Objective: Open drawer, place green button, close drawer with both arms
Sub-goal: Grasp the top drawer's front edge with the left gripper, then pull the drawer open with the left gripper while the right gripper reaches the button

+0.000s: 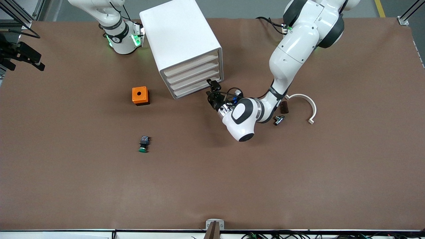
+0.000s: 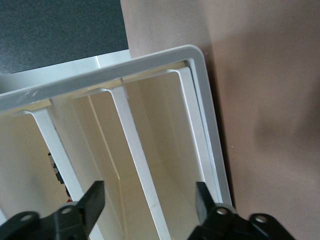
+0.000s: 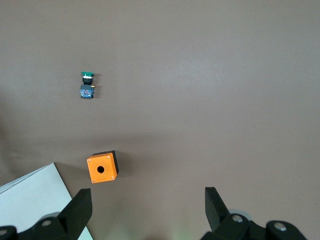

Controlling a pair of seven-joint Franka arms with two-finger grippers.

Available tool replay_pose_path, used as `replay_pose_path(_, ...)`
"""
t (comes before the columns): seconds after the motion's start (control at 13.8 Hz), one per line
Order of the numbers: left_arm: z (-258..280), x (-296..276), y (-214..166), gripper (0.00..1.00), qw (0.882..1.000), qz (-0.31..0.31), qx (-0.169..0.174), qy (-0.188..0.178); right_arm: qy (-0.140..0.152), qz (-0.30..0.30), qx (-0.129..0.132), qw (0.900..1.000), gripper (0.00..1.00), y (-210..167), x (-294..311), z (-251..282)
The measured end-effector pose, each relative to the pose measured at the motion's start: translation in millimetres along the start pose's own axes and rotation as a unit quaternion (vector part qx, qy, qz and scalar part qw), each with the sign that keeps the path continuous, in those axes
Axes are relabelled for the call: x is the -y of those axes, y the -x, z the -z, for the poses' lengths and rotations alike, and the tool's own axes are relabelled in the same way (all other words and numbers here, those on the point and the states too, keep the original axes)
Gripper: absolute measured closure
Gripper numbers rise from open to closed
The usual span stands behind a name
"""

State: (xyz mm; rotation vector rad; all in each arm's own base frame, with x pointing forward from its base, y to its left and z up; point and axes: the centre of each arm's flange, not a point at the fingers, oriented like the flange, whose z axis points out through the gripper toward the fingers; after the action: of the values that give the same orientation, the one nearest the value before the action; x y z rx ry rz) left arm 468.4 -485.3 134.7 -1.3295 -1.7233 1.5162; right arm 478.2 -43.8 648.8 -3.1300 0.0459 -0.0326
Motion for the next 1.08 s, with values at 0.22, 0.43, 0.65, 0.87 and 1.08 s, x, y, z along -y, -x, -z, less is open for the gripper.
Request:
replay_pose_path(0.22, -18.3, -2.6, 1.5, 0.31, 1.0, 0.007, -0.008, -0.01, 0.0, 0.0, 0.0, 1.0, 0.0, 0.0, 0.0, -0.1)
replay_pose_path(0.43, -46.5, -2.5, 4.4, 0.34, 0.999, 0.013, -0.026, -0.022, 0.0, 0.0, 0.003, 1.0, 0.0, -1.9, 0.0, -2.7)
replay_pose_path(0.65, -67.2, -1.5, 4.5, 0.4, 0.998, 0.014, -0.043, -0.034, 0.0, 0.0, 0.018, 1.0, 0.0, -10.3, -0.2, -16.3)
replay_pose_path(0.87, -70.2, -1.2, 2.9, 0.75, 0.998, 0.016, -0.047, -0.04, 0.001, 0.002, 0.034, 0.999, 0.0, -21.5, -0.4, -33.4)
replay_pose_path(1.08, -69.5, -1.6, 2.3, 0.83, 0.998, 0.017, -0.043, -0.045, 0.001, 0.001, 0.058, 0.998, 0.0, -40.2, -2.1, -59.6)
